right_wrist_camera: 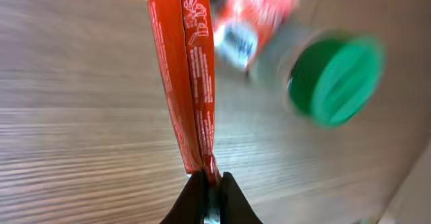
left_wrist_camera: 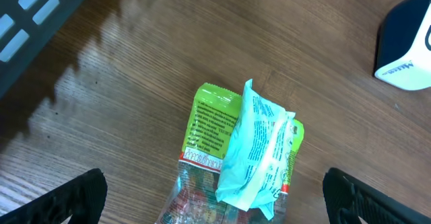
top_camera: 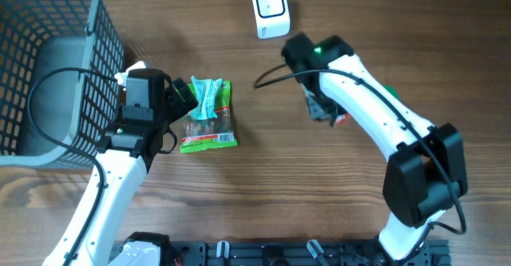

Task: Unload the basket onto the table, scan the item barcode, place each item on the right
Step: 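Lower the sachet to the table's right side and release it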

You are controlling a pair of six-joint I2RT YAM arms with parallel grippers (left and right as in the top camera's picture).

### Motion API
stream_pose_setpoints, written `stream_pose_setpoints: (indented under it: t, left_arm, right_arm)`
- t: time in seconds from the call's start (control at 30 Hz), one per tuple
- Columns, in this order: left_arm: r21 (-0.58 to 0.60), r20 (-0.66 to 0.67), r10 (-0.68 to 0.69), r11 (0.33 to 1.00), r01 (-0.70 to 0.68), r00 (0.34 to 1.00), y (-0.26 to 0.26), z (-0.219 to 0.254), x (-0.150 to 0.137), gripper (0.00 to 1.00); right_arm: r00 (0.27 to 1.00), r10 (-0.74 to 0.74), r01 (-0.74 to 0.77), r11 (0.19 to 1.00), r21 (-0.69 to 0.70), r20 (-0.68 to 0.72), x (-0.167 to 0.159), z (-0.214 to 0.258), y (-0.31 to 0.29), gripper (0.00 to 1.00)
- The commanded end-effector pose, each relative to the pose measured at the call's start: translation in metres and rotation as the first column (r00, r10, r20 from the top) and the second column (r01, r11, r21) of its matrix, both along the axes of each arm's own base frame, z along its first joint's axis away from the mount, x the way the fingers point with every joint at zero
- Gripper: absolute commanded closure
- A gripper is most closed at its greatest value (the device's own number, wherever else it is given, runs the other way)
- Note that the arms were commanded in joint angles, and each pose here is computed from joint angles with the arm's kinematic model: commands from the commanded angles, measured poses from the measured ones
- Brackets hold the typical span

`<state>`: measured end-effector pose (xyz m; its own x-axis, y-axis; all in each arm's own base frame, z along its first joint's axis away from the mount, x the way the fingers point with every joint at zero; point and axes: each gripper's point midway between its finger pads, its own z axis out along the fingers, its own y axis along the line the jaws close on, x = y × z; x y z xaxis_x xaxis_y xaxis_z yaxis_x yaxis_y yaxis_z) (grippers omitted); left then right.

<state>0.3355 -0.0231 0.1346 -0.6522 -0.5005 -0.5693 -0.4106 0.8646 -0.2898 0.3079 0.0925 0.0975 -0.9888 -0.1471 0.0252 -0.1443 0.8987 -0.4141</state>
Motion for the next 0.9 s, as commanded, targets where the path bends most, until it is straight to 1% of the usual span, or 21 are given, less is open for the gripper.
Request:
stream_pose_setpoints:
  t: [0.0, 0.07, 0.13, 0.17, 0.2, 0.27, 0.3, 0.37, 0.4, 0.43, 0.5, 0.53, 0.57, 0.77, 0.8, 0.87]
  left_arm:
    - [0.013, 0.014, 0.003, 1.0, -0.003, 1.0, 0.003, 0.005, 0.002, 0.0]
    - [0.013, 0.014, 0.002, 1.0, -0.002, 1.0, 0.003, 0.005, 0.002, 0.0]
    - [0.013, 0.014, 0.002, 1.0, -0.002, 1.0, 0.003, 0.005, 0.002, 0.0]
    - [0.013, 0.014, 0.003, 1.0, -0.003, 1.0, 0.003, 0.005, 0.002, 0.0]
    - [0.013, 0.014, 0.003, 1.0, -0.003, 1.0, 0.003, 0.005, 0.002, 0.0]
    - [0.013, 0.014, 0.003, 1.0, -0.003, 1.0, 0.003, 0.005, 0.002, 0.0]
    - [0.012, 0.014, 0.002, 1.0, -0.003, 1.0, 0.003, 0.005, 0.002, 0.0]
    - [0.013, 0.014, 0.002, 1.0, -0.002, 1.0, 0.003, 0.005, 0.002, 0.0]
    - [0.013, 0.014, 0.002, 1.0, -0.003, 1.0, 0.003, 0.005, 0.002, 0.0]
    - [0.013, 0.014, 0.002, 1.0, -0.003, 1.0, 0.003, 0.005, 0.002, 0.0]
    - [0.013, 0.014, 0.003, 1.0, -0.003, 1.0, 0.003, 0.005, 0.002, 0.0]
    - [0.013, 0.014, 0.002, 1.0, -0.002, 1.0, 0.003, 0.005, 0.002, 0.0]
    - [0.013, 0.014, 0.002, 1.0, -0.002, 1.0, 0.003, 0.005, 0.002, 0.0]
    - [0.013, 0.014, 0.002, 1.0, -0.002, 1.0, 0.003, 0.005, 0.002, 0.0]
    - [0.013, 0.014, 0.002, 1.0, -0.003, 1.0, 0.003, 0.005, 0.002, 0.0]
    - [0.013, 0.014, 0.002, 1.0, -0.002, 1.0, 0.003, 0.005, 0.002, 0.0]
  right_arm:
    - [0.988, -0.154, 0.155, 0.988, 0.023, -0.03, -0.03, -0.023, -0.003, 0.96]
    - [0.982, -0.183, 0.183, 0.983, -0.014, -0.05, -0.043, -0.036, -0.012, 0.95]
    - [0.98, -0.192, 0.19, 0.981, -0.038, -0.046, -0.047, -0.044, -0.019, 0.94]
    - [0.98, -0.191, 0.189, 0.981, -0.04, -0.049, -0.049, -0.047, -0.019, 0.76]
    - [0.98, -0.191, 0.189, 0.981, -0.04, -0.049, -0.05, -0.049, -0.02, 0.54]
    - [0.981, -0.191, 0.19, 0.981, -0.029, -0.036, -0.046, -0.051, -0.018, 0.33]
    - [0.982, -0.188, 0.188, 0.982, -0.017, -0.024, -0.043, -0.052, -0.016, 0.31]
    - [0.981, -0.193, 0.193, 0.981, 0.02, -0.023, -0.041, -0.055, -0.009, 0.28]
    - [0.985, -0.164, 0.167, 0.983, 0.077, -0.049, -0.04, -0.059, 0.001, 0.28]
    - [0.99, -0.114, 0.125, 0.981, 0.15, -0.083, -0.039, -0.064, 0.014, 0.28]
    - [0.992, 0.002, 0.041, 0.937, 0.348, -0.123, -0.036, -0.07, 0.051, 0.28]
    - [0.992, 0.022, 0.031, 0.913, 0.408, -0.125, -0.034, -0.071, 0.063, 0.28]
    - [0.994, 0.019, 0.031, 0.901, 0.432, -0.112, -0.03, -0.071, 0.068, 0.28]
    - [0.999, 0.01, 0.012, 0.888, 0.46, -0.046, -0.017, -0.08, 0.074, 0.29]
    - [1.0, 0.008, 0.004, 0.889, 0.457, -0.025, -0.014, -0.085, 0.073, 0.32]
    - [1.0, -0.007, 0.006, 0.904, 0.428, 0.001, -0.013, -0.098, 0.061, 0.44]
